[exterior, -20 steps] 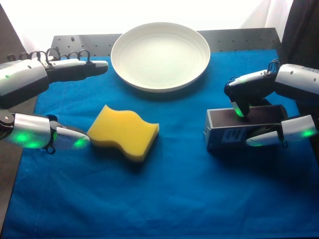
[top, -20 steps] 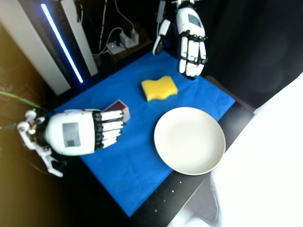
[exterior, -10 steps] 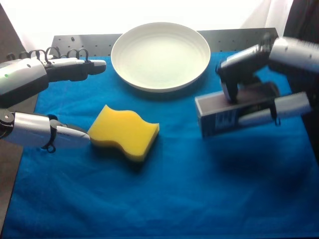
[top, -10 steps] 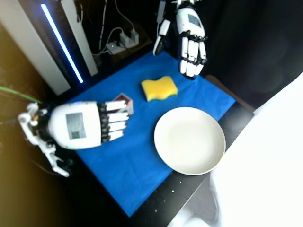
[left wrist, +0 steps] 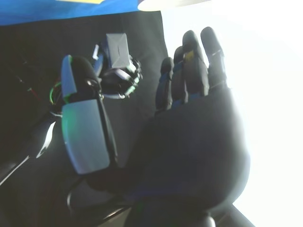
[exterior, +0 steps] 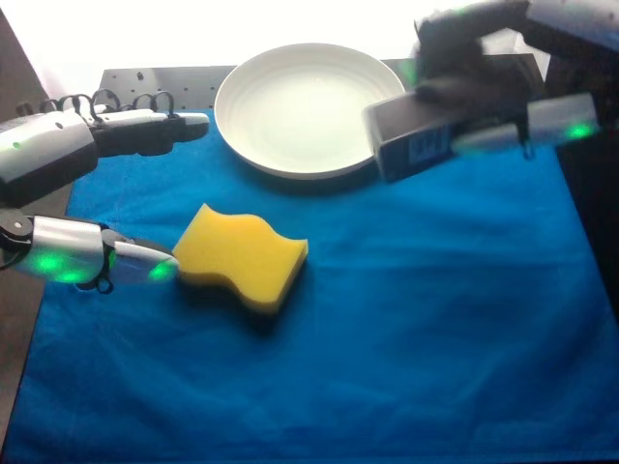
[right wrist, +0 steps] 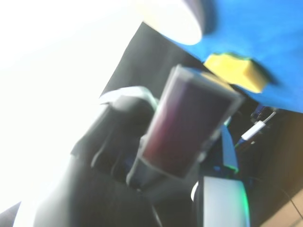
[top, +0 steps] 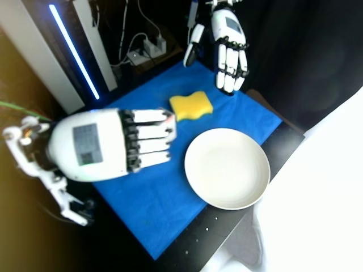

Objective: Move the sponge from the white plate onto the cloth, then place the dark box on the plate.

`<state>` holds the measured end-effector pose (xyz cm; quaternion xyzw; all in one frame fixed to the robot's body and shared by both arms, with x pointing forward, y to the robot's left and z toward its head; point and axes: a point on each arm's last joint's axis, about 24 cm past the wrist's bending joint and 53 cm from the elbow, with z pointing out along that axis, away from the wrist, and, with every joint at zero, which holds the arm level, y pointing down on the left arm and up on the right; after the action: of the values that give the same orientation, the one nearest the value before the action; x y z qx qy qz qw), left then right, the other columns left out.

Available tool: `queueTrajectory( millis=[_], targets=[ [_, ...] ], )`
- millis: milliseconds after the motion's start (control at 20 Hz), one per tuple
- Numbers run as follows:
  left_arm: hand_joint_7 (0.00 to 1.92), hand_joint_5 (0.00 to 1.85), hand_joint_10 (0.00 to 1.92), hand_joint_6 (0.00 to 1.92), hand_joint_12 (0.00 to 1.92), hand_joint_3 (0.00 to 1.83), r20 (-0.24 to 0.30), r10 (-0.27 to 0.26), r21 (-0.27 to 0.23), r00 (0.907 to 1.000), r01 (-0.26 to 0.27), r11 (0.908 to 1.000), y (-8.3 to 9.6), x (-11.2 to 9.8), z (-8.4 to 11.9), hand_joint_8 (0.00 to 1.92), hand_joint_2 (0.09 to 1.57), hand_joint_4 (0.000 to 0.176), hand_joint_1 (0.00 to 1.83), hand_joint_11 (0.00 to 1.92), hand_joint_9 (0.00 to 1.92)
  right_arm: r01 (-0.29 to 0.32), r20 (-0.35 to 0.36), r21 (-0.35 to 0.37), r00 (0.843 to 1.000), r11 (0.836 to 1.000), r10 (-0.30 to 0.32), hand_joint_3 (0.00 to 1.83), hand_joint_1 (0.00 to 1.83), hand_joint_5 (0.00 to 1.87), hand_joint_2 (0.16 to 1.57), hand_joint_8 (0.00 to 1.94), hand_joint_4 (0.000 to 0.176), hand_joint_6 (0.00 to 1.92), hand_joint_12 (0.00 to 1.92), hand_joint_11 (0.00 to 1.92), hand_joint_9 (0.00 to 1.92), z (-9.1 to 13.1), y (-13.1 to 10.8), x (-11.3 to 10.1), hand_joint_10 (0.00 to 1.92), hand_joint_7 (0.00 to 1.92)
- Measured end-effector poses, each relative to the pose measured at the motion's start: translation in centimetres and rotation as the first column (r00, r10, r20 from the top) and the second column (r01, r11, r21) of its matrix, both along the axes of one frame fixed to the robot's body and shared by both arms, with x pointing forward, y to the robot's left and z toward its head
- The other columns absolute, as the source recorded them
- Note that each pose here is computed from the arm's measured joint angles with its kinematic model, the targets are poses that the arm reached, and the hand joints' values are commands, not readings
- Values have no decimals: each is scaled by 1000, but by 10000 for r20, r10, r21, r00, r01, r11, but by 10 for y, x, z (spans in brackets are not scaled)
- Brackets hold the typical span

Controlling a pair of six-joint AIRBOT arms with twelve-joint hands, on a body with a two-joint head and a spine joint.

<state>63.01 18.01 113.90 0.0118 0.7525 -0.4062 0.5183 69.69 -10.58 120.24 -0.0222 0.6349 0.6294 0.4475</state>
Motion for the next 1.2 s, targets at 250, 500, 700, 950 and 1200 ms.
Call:
queueTrajectory(
  millis=[250, 500, 700, 950, 1200],
  targets=[
    [314, 253, 7, 2, 863, 2, 7, 61, -16, 10000, -61, 10000, 2, 1, 1, 9, 979, 21, 803, 0, 366, 220, 472, 156, 9986, 9996, -227, 6, 1126, 516, 1353, 1694, 0, 1614, 1921, 949, 812, 18, 17, 24, 1921, 601],
    [328, 267, 0, 1, 699, 2, 80, 19, -93, 10000, -18, 10000, 0, 3, 0, 2, 988, 51, 809, 0, 341, 615, 487, 423, 9968, 9972, -636, 0, 1072, 655, 1298, 1855, 0, 1503, 1921, 959, 862, 29, 40, 51, 1907, 700],
    [329, 275, 2, 1, 725, 2, 78, 16, -122, 10000, -15, 9999, 0, 4, -1, 0, 995, 23, 839, 0, 349, 962, 348, 200, 9947, 9952, -968, 0, 1518, 689, 1118, 1597, 0, 1720, 1768, 867, 851, 19, 53, 70, 1708, 780],
    [348, 283, 3, 3, 848, 0, 206, -119, -275, 9997, 125, 9995, -6, 5, -2, 1, 975, 22, 809, 0, 362, 1512, -270, -388, 9880, 9877, -1523, 1, 1556, 664, 1095, 1709, 0, 1714, 1714, 834, 880, -14, 80, 94, 1648, 751],
    [335, 270, 10, 0, 925, 2, 332, -293, -754, 9990, 317, 9966, -17, 4, 2, 2, 982, 35, 812, 0, 383, 2050, -660, -558, 9758, 9772, -2084, 12, 1616, 709, 1087, 1643, 0, 1649, 1677, 862, 837, -29, 83, 110, 1395, 747]
  ],
)
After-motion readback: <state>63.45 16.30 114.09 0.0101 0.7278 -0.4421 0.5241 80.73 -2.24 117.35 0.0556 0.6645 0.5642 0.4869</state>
